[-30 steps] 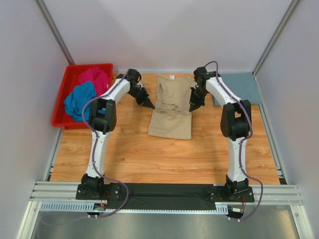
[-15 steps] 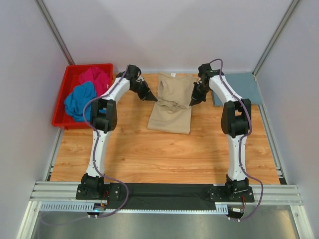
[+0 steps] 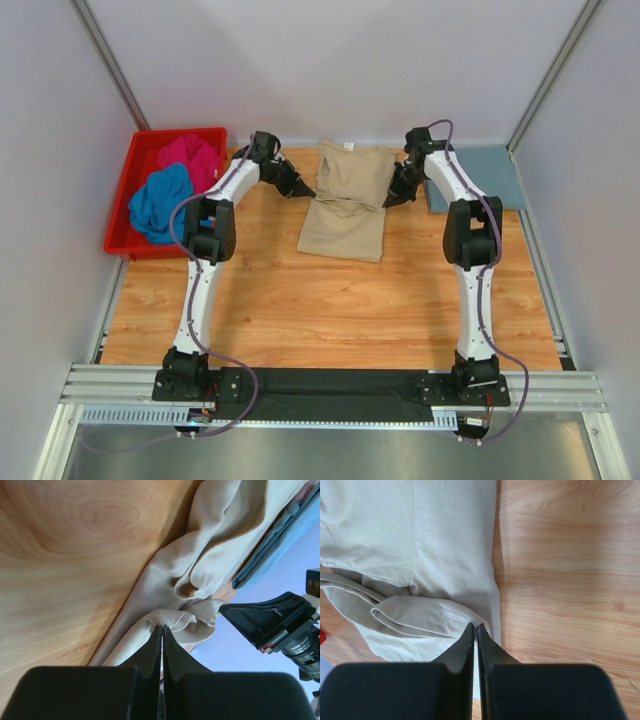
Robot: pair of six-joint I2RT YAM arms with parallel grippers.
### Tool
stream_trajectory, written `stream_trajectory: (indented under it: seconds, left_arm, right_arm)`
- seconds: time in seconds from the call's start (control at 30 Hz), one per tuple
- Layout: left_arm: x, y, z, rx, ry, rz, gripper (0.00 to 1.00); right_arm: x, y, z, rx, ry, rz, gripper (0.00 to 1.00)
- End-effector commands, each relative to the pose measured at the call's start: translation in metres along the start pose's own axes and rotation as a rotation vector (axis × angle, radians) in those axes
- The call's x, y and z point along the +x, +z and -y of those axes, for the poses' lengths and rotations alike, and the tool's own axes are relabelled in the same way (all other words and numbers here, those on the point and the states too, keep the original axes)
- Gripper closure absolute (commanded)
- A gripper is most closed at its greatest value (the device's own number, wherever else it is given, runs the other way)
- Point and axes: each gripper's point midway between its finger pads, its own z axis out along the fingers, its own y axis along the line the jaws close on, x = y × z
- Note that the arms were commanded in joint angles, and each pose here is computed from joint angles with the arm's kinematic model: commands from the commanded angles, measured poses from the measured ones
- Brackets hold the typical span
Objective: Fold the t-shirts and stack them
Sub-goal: Fold the tshirt
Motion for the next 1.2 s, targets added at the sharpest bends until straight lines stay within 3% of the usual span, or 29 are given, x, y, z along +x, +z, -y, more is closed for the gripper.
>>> stream_trajectory:
  seconds: [0.0, 0.27, 0.33, 0.37, 0.5, 0.63, 0.8, 0.97, 1.17]
  left_arm:
    - [-0.022, -0.019, 0.027, 0.069, 0.022, 0.076, 1.0]
    - [-0.028, -0.015, 0.05, 0.195, 0.059, 0.065, 1.0]
    - [-0.029, -0.02, 0.059, 0.219, 0.093, 0.064, 0.96]
    - [-0.027, -0.02, 0.058, 0.216, 0.101, 0.058, 0.94]
    - [-0.002, -0.026, 0.023, 0.095, 0.119, 0.006, 0.74]
    - [0.014, -0.051, 0.008, -0.008, 0.202, 0.033, 0.58]
    - [0.035, -0.07, -0.023, -0.134, 0.254, 0.02, 0.58]
    - [0.065, -0.078, -0.053, -0.192, 0.297, -0.014, 0.56]
    - [0.089, -0.07, -0.093, -0.266, 0.29, -0.076, 0.56]
  right_arm:
    - [-0.023, -0.008, -0.008, -0.053, 0.014, 0.058, 1.0]
    - [-0.042, -0.007, -0.01, -0.094, 0.021, 0.105, 1.0]
    - [-0.049, -0.012, -0.014, -0.126, 0.034, 0.118, 0.98]
    - [-0.053, -0.013, -0.015, -0.136, 0.036, 0.129, 0.95]
    - [-0.058, -0.03, -0.018, -0.156, 0.043, 0.153, 0.62]
    - [-0.032, -0.05, -0.012, -0.134, 0.026, 0.125, 0.55]
    - [0.019, -0.077, -0.012, -0.129, -0.06, 0.08, 0.53]
    - [0.072, -0.062, 0.0, -0.161, -0.086, 0.001, 0.51]
    - [0.1, -0.04, 0.016, -0.148, -0.154, -0.105, 0.5]
